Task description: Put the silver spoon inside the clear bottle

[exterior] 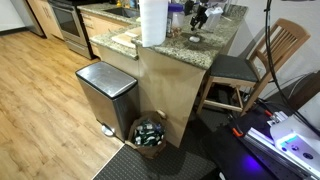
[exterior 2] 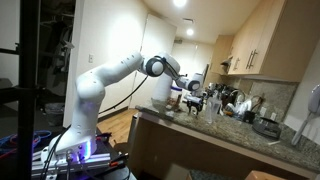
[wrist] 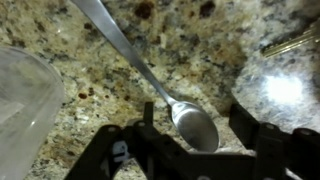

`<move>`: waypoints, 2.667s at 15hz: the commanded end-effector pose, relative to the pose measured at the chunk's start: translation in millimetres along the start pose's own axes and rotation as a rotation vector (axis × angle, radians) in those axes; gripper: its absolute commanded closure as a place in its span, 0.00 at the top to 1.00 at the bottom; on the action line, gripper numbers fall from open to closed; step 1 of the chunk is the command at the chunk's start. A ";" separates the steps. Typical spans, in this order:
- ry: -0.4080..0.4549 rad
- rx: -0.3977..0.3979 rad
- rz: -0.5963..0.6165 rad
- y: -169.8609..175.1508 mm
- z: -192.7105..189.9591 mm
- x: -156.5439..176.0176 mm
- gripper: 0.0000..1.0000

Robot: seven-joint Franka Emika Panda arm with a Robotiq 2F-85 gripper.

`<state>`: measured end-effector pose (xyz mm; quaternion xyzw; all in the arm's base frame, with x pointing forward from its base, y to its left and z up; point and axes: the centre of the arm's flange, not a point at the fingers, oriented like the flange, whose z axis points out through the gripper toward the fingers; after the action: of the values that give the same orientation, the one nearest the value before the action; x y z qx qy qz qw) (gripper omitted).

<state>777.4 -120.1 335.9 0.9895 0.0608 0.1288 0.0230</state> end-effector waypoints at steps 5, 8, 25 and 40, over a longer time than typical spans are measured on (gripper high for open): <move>-0.061 0.032 0.015 5.8 14.5 -3.2 0.13; -0.056 0.032 0.023 7.0 13.9 -3.2 0.00; 0.678 -0.105 0.034 -73.4 -300.1 25.3 0.00; 1.050 -0.325 -0.250 42.2 -388.7 -12.9 0.00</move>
<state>723.0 -103.8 697.8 0.8035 0.1297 0.5659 0.1315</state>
